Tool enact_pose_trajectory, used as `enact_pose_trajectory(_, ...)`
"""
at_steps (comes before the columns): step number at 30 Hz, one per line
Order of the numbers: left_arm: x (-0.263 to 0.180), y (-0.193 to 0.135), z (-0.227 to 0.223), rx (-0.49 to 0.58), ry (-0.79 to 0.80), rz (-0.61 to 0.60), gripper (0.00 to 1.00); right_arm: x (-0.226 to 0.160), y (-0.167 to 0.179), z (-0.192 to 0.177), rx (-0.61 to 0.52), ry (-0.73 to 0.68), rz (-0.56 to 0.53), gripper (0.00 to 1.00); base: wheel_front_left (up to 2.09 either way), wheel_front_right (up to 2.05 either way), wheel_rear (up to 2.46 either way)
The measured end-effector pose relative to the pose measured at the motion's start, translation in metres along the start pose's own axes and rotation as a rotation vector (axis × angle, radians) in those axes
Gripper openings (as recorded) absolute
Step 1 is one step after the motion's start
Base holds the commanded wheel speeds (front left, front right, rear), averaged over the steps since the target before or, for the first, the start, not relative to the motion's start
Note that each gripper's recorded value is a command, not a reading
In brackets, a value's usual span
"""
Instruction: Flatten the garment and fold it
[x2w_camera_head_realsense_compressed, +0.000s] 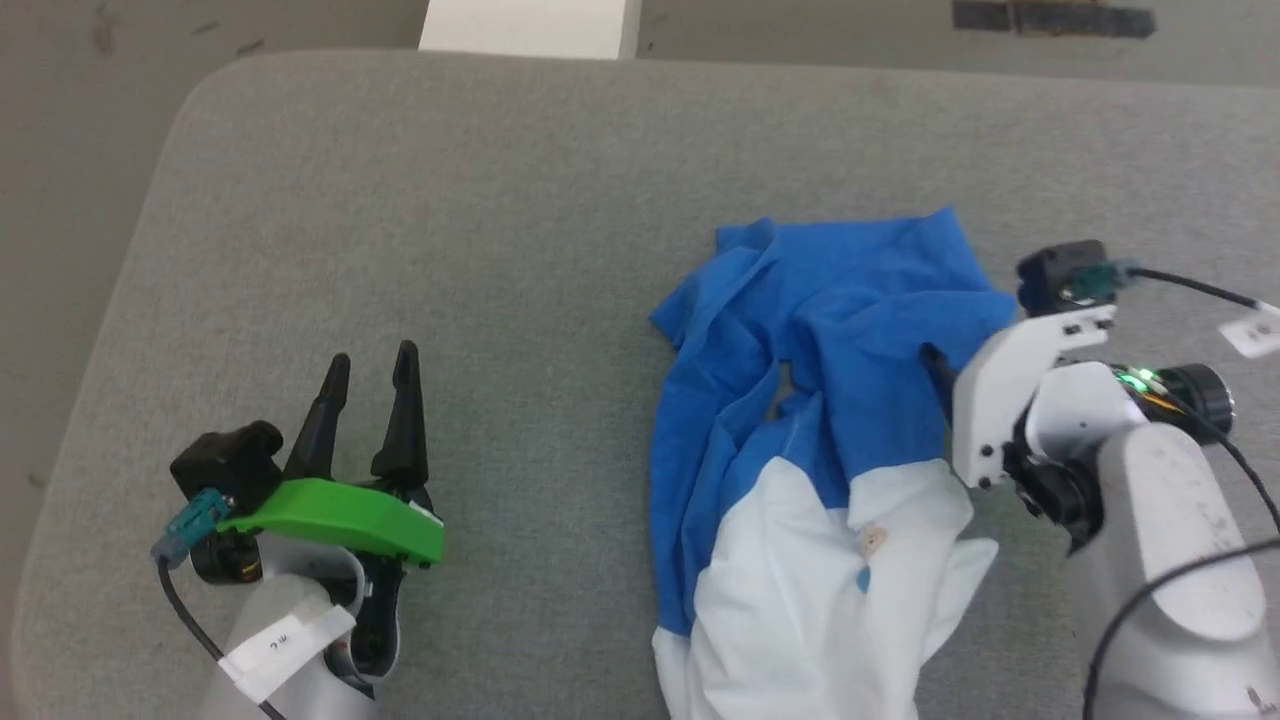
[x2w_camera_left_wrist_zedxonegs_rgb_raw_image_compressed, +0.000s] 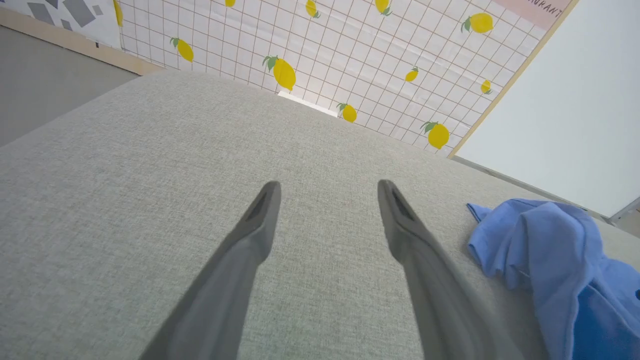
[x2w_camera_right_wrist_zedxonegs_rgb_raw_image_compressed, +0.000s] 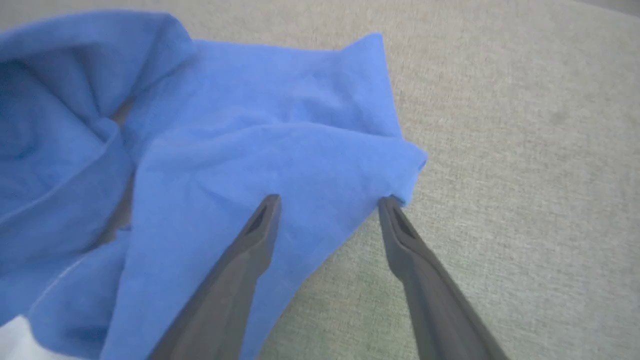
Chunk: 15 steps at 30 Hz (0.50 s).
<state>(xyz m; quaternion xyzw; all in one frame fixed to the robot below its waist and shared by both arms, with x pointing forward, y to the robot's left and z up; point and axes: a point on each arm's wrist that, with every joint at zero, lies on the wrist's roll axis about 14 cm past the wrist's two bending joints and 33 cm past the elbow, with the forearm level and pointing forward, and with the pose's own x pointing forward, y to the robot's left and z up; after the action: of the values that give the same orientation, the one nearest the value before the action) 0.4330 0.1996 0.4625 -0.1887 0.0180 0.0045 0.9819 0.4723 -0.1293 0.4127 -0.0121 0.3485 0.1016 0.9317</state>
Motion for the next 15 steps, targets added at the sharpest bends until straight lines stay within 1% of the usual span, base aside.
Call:
enact_pose_trajectory(4, 0.001, 0.010, -0.003, 0.007, 0.010, 0.025, 1.00, 0.024, 0.009, -0.025, -0.023, 0.117, 0.020, 1.00, 0.00, 0.00, 0.00)
enact_pose_trajectory(7, -0.001, 0.018, -0.007, 0.011, 0.021, 0.045, 1.00, 0.035, 0.016, -0.023, -0.028, 0.135, 0.041, 1.00, 0.00, 0.00, 0.00)
enact_pose_trajectory(8, -0.001, 0.019, -0.007, 0.011, 0.023, 0.049, 1.00, 0.036, 0.017, -0.022, -0.028, 0.134, 0.046, 0.45, 0.00, 0.00, 0.00)
enact_pose_trajectory(9, -0.002, 0.021, -0.008, 0.012, 0.026, 0.054, 1.00, 0.039, 0.020, -0.017, -0.024, 0.115, 0.056, 0.00, 0.00, 0.00, 0.00)
enact_pose_trajectory(11, -0.002, 0.022, -0.009, 0.012, 0.029, 0.057, 1.00, 0.039, 0.023, -0.012, -0.019, 0.085, 0.065, 0.00, 0.00, 0.00, 0.00)
enact_pose_trajectory(13, -0.001, 0.021, -0.008, 0.009, 0.027, 0.055, 1.00, 0.037, 0.021, -0.005, 0.011, 0.042, 0.067, 0.00, 0.00, 0.00, 0.00)
enact_pose_trajectory(15, -0.001, 0.018, -0.006, 0.007, 0.021, 0.047, 1.00, 0.030, 0.008, 0.013, 0.057, -0.040, 0.037, 0.00, 0.00, 0.00, 0.00)
